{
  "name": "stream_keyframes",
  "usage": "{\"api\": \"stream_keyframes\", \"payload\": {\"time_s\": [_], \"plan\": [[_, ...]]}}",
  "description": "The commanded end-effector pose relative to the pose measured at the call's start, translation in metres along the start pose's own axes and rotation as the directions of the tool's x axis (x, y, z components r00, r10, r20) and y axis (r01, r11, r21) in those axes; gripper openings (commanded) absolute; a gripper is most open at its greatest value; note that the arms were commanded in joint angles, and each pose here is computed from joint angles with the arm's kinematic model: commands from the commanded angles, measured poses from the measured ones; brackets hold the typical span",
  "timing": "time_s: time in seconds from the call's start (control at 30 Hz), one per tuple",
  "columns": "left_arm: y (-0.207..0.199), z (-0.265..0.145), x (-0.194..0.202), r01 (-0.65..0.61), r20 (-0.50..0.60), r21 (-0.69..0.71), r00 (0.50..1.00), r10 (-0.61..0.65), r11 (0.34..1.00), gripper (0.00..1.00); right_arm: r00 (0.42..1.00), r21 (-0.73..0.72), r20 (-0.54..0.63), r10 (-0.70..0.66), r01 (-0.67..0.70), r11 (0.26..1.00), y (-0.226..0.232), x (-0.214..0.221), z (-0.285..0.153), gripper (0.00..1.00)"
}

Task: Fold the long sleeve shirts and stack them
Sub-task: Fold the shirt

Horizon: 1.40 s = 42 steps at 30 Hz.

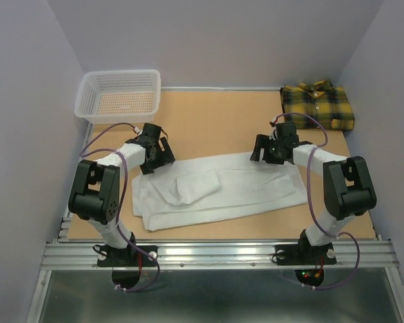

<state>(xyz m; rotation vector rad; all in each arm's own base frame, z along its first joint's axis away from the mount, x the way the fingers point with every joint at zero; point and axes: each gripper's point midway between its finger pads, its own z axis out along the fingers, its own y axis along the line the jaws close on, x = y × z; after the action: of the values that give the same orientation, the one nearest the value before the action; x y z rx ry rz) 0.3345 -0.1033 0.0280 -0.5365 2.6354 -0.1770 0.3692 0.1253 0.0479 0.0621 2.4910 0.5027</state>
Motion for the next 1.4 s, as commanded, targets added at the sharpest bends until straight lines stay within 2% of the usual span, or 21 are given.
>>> {"api": "stream_keyframes", "payload": {"time_s": [0.0,0.23,0.33,0.43,0.5,0.6,0.83,0.97,1.13,1.37], "plan": [[0.011,0.019,-0.012,0.062,0.021,-0.038,0.998,-0.061,0.997,0.92,0.996,0.023,0.077,-0.048,0.046,0.999,0.002,-0.034,0.011,0.81],[0.008,0.034,-0.037,0.108,0.030,-0.028,0.994,-0.107,0.994,0.92,0.988,0.036,0.107,-0.108,0.105,0.994,0.005,-0.063,0.028,0.82],[-0.007,0.020,-0.055,0.082,0.065,0.027,0.994,-0.084,0.996,0.93,0.970,-0.040,0.164,-0.177,0.186,0.982,0.036,-0.085,0.015,0.82],[-0.010,-0.007,-0.072,0.043,0.138,0.050,0.989,-0.049,0.998,0.94,0.935,-0.176,0.216,-0.282,0.321,0.930,0.093,-0.091,-0.004,0.82],[-0.004,-0.027,-0.080,0.018,0.204,0.040,0.979,-0.025,0.999,0.96,0.905,-0.265,0.240,-0.350,0.408,0.874,0.136,-0.083,-0.013,0.83],[0.007,-0.052,-0.085,-0.020,0.287,0.022,0.958,0.013,1.000,0.98,0.886,-0.374,0.243,-0.395,0.461,0.804,0.178,-0.067,-0.020,0.83],[0.023,-0.090,-0.070,-0.130,0.420,0.060,0.903,0.093,0.990,0.99,0.853,-0.545,0.191,-0.486,0.503,0.670,0.244,-0.019,-0.008,0.83],[0.033,-0.110,-0.066,-0.129,0.484,0.066,0.871,0.081,0.989,0.99,0.835,-0.589,0.151,-0.529,0.506,0.630,0.264,0.009,0.005,0.83],[0.042,-0.108,-0.059,-0.124,0.495,0.046,0.865,0.085,0.991,0.98,0.816,-0.603,0.118,-0.565,0.511,0.612,0.274,0.032,0.019,0.83],[0.038,-0.113,-0.068,-0.124,0.527,0.054,0.846,0.077,0.991,0.98,0.790,-0.629,0.088,-0.607,0.516,0.581,0.279,0.058,0.008,0.81]]}}
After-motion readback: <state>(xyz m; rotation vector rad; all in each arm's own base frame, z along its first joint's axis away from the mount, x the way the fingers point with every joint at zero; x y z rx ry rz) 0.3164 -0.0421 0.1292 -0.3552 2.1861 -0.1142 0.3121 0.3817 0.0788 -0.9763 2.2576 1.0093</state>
